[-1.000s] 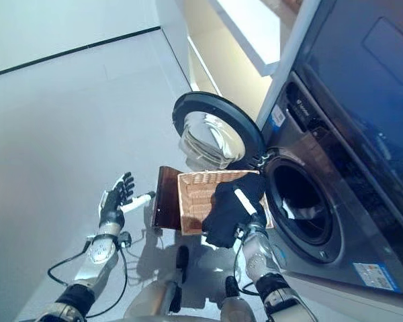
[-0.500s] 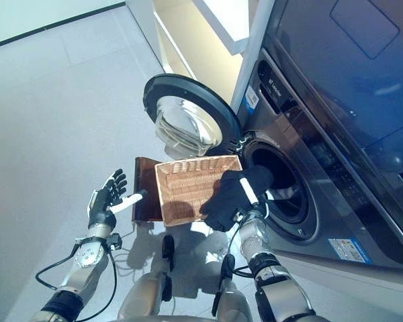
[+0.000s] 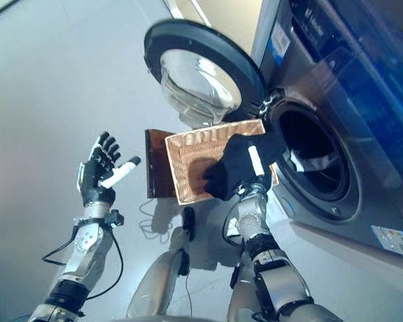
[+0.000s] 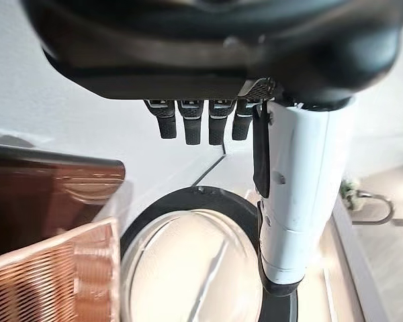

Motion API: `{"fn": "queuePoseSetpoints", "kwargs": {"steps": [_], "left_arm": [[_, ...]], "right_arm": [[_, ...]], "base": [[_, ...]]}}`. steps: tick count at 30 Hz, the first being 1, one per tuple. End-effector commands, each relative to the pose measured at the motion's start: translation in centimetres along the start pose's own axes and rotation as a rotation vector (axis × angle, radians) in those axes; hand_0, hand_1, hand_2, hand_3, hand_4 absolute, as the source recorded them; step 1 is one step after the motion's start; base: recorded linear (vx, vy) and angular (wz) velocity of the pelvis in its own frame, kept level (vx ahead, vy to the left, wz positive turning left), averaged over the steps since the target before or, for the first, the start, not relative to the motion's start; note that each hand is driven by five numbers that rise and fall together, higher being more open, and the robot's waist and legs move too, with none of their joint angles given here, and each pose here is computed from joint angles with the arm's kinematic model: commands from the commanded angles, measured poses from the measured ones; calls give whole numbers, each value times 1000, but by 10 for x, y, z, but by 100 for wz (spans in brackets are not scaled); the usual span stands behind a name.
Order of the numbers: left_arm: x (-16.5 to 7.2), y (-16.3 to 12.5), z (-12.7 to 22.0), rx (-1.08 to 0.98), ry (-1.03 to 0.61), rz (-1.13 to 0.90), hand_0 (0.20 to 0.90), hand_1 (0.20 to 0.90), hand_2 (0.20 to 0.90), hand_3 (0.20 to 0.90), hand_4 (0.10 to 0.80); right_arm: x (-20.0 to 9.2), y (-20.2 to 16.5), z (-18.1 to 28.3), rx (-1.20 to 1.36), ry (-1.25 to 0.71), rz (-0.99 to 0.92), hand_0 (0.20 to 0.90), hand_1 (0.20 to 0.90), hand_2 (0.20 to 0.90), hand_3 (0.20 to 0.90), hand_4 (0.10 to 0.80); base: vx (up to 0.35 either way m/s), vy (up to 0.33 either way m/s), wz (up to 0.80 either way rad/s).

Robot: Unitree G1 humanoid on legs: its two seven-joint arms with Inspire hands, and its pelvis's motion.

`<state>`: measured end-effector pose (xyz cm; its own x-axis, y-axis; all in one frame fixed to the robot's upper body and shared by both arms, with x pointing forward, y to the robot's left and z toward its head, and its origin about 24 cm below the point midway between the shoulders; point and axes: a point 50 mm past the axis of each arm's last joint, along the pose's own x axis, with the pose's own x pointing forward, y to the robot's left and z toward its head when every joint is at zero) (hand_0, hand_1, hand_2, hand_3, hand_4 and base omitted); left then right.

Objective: Pick up the clothes and place them into the washing machine

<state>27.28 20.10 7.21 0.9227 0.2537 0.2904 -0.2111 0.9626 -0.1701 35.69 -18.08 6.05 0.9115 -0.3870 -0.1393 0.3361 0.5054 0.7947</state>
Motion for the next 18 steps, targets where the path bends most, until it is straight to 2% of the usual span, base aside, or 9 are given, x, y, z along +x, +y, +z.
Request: {"fn": "queuePoseSetpoints", "kwargs": {"steps": [1, 10, 18], "left_arm": [[15, 12, 61, -65, -326, 54, 900, 900, 900, 900, 800], [29, 4, 89, -104, -477, 86, 900, 900, 900, 900, 800], [27, -4, 91, -100, -485, 17, 900, 900, 900, 900, 800]], "right_arm": [[5, 59, 52, 140, -242, 198, 200, 200, 200, 200, 300], [14, 77, 92, 315, -398, 188, 200, 200, 200, 200, 300], [21, 81, 111, 416, -454, 137, 200, 200, 200, 200, 300]], "base": [[-7, -10, 4], [10, 6, 5], [-6, 57, -11]]}}
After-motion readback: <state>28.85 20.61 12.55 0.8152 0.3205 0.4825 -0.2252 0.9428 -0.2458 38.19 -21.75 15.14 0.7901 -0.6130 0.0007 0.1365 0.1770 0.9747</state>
